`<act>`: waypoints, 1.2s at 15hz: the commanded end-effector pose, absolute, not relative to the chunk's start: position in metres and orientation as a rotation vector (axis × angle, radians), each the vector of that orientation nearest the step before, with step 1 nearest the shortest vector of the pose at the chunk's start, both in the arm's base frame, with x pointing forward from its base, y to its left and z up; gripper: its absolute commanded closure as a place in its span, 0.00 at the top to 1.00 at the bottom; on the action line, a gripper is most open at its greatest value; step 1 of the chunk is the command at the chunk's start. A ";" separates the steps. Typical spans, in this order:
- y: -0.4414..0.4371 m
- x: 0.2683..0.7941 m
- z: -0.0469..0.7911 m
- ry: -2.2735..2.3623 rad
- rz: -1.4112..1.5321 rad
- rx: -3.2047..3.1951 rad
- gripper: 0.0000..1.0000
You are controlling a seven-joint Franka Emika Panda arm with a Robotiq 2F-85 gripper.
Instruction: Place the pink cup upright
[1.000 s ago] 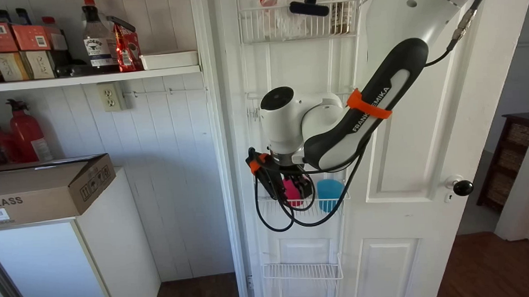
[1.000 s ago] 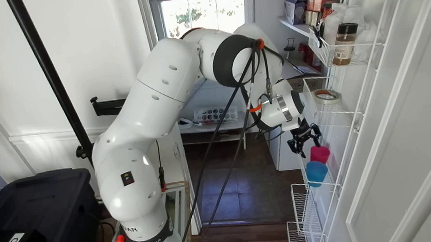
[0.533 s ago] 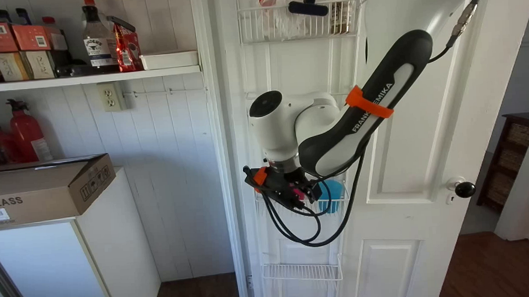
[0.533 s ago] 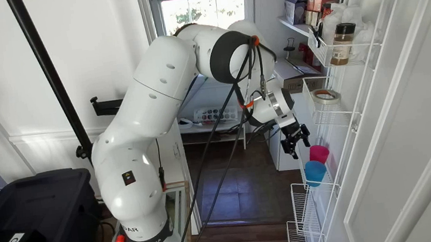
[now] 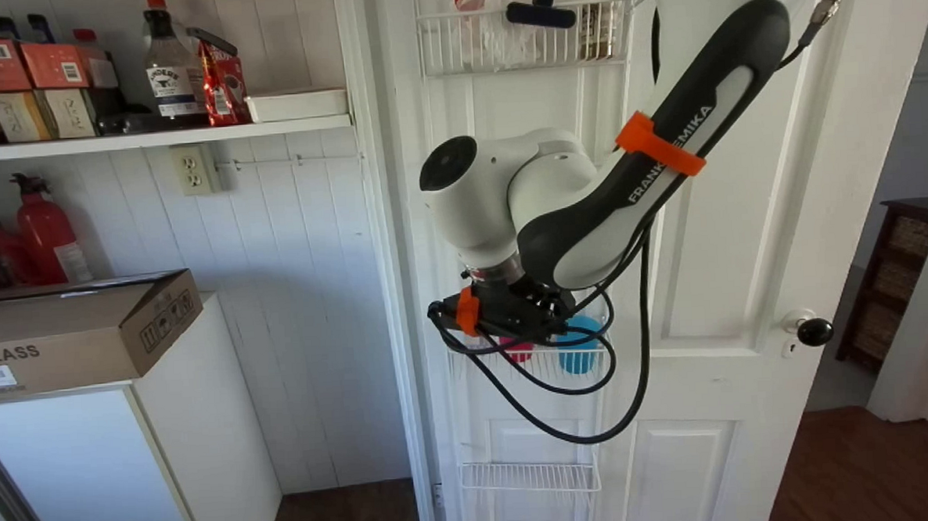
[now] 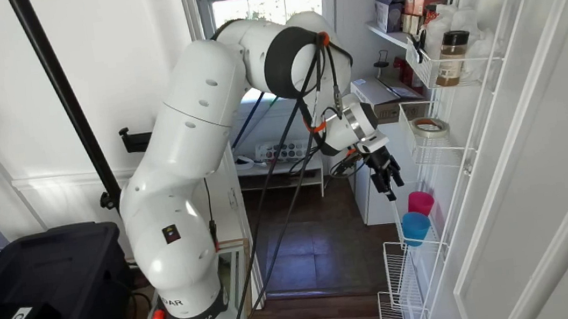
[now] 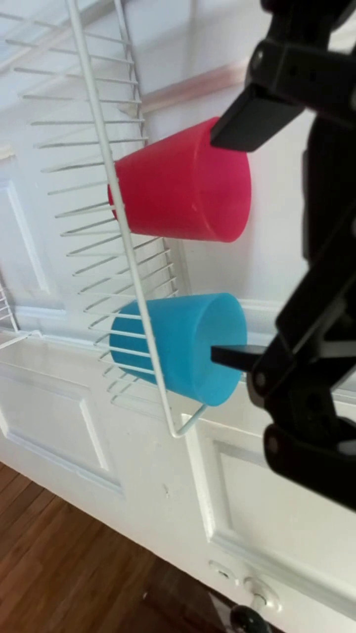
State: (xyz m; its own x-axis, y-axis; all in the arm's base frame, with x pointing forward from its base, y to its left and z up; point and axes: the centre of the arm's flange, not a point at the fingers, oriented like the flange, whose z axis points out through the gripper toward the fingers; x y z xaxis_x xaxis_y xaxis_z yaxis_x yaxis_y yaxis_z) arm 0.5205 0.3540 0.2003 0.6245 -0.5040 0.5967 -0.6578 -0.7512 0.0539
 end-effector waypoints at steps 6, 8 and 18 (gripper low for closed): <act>0.331 0.459 0.281 -0.906 0.787 2.598 1.00; 0.326 0.448 0.293 -0.880 0.752 2.615 1.00; 0.326 0.423 0.315 -0.828 0.700 2.625 1.00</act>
State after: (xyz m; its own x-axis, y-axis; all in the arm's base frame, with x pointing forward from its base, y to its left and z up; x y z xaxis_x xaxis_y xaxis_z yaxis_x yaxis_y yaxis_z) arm 0.4234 0.3264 0.3146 0.7153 -0.4533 0.5319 -0.5996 -0.7890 0.1339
